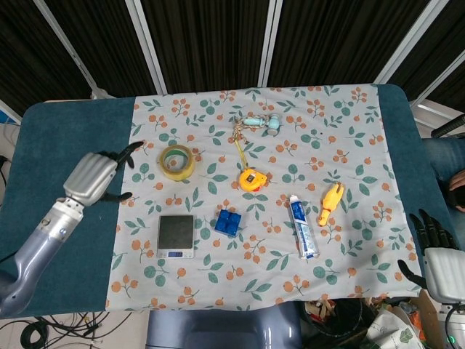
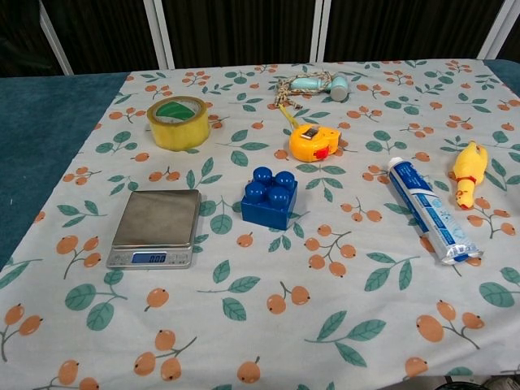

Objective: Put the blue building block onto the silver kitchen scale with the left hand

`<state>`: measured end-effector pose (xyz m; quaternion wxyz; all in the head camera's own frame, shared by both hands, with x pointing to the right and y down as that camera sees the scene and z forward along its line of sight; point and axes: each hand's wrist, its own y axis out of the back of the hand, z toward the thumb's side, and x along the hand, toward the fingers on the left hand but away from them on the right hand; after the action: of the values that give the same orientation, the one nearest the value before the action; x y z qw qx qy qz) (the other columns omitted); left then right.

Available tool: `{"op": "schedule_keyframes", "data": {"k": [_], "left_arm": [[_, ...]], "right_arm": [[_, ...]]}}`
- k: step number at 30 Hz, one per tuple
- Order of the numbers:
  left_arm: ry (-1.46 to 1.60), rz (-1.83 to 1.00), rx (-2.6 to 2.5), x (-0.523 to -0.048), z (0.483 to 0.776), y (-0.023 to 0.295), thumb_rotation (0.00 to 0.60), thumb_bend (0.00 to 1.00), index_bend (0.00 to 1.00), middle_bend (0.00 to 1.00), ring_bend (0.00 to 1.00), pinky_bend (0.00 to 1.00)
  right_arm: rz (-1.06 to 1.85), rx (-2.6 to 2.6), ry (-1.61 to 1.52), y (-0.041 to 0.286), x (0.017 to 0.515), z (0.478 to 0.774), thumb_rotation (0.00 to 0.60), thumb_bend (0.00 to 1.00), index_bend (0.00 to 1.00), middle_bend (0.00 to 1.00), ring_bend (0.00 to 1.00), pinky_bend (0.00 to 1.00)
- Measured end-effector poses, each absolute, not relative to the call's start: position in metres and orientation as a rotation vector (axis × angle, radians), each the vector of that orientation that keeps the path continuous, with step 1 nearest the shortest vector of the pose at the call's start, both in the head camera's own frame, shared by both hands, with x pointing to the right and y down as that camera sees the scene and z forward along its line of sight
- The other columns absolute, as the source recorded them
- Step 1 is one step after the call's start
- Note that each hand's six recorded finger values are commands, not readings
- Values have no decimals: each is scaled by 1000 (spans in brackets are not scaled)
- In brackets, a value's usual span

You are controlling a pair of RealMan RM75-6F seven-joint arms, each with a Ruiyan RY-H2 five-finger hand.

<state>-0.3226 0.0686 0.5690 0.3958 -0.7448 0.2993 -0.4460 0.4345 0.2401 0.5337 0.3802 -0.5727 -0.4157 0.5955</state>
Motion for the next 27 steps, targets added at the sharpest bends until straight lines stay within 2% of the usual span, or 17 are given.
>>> {"op": "schedule_keyframes", "data": {"k": [2,9,12,18,27], "left_arm": [[722,-1131,-1911,-328,572,92,600,272,126,585,623,677],[491,-1125,-1978,-337,585,181,600,403,67,711,739,805],[426,-1163,-2030,-340,591,218,600,411,55,742,770,836],[356,-1254,-2179,-334,603,259,600,456,63,759,791,841],[373,-1380,-2218,-334,624,287,600,456,59,752,791,841]], "right_arm": [[1517,-1460,-1060,240,433,533,600,159,0,0,69,183],[1519,-1452,-1054,240,432,534,600,172,0,0,70,183],[1522,-1447,-1058,241,433,534,600,178,0,0,70,183],[1527,-1443,-1064,240,435,534,600,191,0,0,70,183],[1531,-1443,-1066,240,436,534,600,212,0,0,71,183]]}}
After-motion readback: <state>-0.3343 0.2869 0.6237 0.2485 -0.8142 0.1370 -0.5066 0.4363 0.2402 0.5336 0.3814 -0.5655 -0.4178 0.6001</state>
